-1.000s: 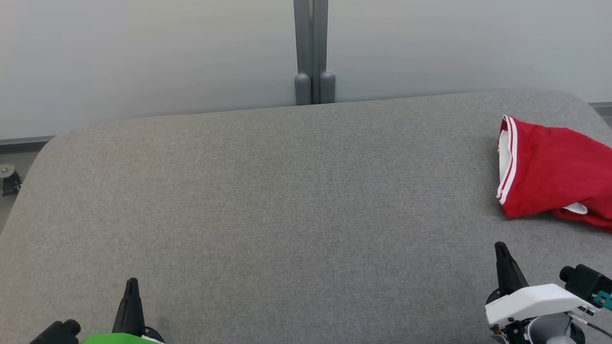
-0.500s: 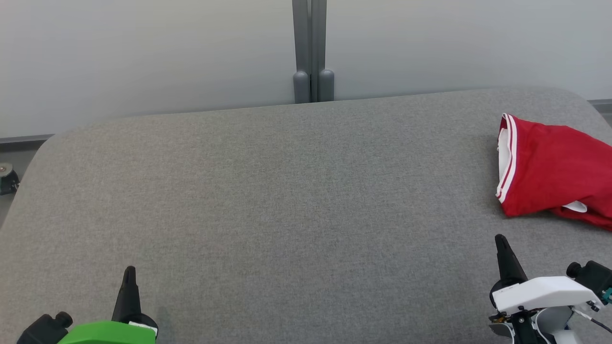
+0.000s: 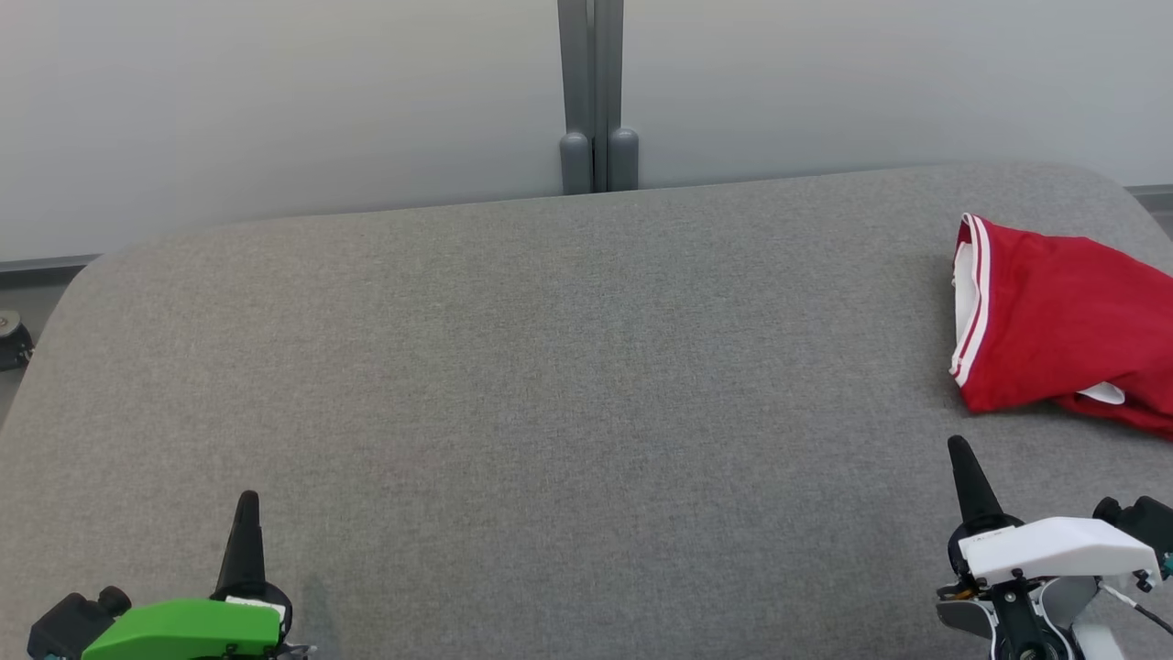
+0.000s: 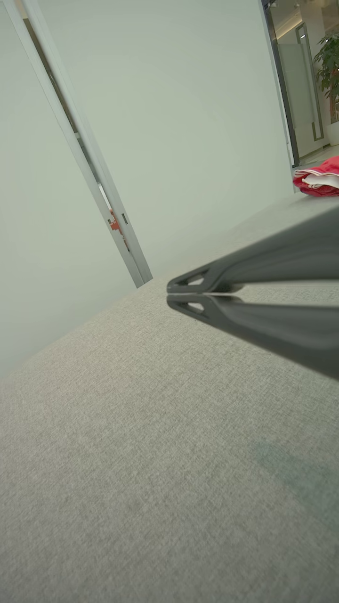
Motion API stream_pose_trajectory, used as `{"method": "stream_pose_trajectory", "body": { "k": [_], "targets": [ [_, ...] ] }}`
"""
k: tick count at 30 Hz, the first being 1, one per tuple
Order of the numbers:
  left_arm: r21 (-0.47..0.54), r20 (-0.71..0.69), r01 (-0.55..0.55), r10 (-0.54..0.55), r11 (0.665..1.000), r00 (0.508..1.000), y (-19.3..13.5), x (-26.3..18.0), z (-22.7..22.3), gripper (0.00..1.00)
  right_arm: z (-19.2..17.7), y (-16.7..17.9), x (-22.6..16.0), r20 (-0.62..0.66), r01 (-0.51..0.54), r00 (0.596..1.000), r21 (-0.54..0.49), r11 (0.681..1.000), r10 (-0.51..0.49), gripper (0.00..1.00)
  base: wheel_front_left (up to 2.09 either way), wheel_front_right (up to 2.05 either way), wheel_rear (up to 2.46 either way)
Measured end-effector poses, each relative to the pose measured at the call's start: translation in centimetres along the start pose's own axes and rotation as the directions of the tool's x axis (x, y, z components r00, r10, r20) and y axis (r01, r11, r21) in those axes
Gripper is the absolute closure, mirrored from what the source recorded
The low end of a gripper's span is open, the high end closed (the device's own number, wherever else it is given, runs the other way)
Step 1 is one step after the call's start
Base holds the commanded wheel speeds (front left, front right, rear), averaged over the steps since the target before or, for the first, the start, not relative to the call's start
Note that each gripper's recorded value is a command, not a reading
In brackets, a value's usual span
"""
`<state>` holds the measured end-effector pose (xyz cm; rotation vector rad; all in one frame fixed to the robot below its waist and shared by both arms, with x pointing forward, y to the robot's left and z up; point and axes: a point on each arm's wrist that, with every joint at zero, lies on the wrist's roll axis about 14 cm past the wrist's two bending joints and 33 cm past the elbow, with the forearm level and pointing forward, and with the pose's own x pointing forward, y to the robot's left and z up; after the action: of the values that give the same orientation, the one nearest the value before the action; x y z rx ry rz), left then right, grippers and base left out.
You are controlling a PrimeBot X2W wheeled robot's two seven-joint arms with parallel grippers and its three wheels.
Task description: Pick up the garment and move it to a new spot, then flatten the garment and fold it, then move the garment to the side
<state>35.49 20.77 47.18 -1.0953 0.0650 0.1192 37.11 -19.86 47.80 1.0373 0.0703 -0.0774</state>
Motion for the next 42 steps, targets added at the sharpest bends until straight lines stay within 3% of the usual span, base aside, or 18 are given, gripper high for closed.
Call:
{"method": "stream_pose_trajectory", "body": {
  "k": [18, 42],
  "targets": [
    [-0.169, -0.009, 0.030, -0.032, 0.985, 0.999, -1.1, 1.0, 0.2, 1.00, 0.5, 0.7, 0.5, 0.003, -0.023, 1.000, 0.188, 0.982, 0.023, 1.00, 0.00, 0.00, 0.00],
    [-0.351, -0.016, 0.069, -0.080, 0.934, 0.997, -2.5, 2.1, 0.4, 1.00, 1.0, 1.6, 1.0, 0.007, -0.056, 0.998, 0.391, 0.919, 0.058, 1.00, 0.00, 0.00, 0.00]
  ]
}}
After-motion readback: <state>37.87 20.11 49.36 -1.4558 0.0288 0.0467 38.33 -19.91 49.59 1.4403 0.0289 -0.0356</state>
